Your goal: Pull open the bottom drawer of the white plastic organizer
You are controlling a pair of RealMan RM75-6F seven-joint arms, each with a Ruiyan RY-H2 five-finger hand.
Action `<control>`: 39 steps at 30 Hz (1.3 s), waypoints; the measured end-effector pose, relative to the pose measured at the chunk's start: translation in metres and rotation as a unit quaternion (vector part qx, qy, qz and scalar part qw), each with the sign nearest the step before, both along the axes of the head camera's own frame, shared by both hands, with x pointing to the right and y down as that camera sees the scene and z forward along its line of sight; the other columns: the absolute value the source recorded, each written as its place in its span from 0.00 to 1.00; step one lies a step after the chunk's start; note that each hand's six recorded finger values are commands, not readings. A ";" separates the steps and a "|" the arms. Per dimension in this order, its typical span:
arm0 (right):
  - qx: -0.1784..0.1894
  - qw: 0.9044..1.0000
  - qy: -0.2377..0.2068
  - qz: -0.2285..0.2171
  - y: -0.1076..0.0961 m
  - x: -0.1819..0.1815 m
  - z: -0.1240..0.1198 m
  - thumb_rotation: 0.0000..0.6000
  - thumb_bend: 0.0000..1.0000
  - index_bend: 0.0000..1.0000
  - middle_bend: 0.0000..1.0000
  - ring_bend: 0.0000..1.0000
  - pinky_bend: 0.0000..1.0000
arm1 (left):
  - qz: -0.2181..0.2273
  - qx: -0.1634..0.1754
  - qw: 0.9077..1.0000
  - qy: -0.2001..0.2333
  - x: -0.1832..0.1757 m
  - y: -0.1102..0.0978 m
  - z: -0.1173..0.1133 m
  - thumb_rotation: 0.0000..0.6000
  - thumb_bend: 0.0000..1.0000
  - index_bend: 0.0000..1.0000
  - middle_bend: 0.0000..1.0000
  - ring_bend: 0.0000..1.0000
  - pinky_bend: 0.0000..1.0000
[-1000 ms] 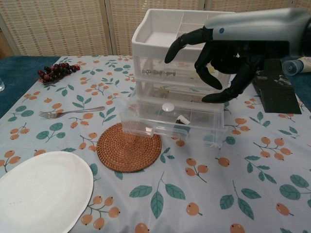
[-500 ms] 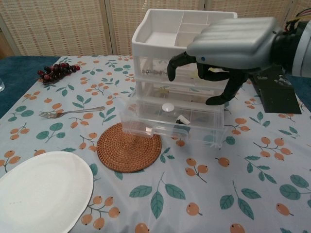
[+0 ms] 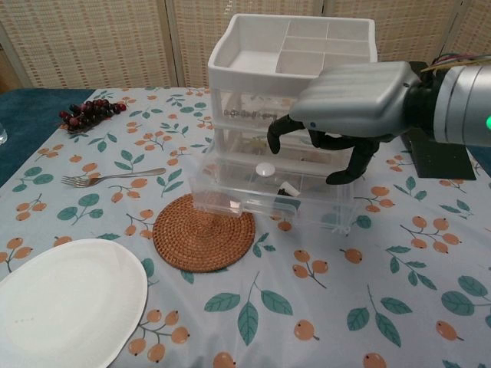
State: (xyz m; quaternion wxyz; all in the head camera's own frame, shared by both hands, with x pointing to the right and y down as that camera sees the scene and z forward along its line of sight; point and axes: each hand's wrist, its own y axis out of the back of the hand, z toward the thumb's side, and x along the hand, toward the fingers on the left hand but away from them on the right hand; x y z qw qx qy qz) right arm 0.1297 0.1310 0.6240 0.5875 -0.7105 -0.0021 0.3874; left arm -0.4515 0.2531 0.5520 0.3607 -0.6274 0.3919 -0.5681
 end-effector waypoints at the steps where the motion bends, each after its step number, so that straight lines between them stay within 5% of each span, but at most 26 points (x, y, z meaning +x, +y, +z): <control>1: -0.001 1.000 0.001 0.000 0.000 0.000 0.002 1.00 0.26 0.28 0.93 1.00 1.00 | 0.000 -0.001 1.000 0.000 0.000 0.000 0.000 1.00 0.29 0.11 0.00 0.02 0.06; 39: -0.015 1.000 0.019 0.010 0.003 -0.022 0.042 1.00 0.28 0.44 0.93 1.00 1.00 | -0.006 -0.005 1.000 -0.007 -0.005 0.003 0.001 1.00 0.29 0.11 0.00 0.02 0.06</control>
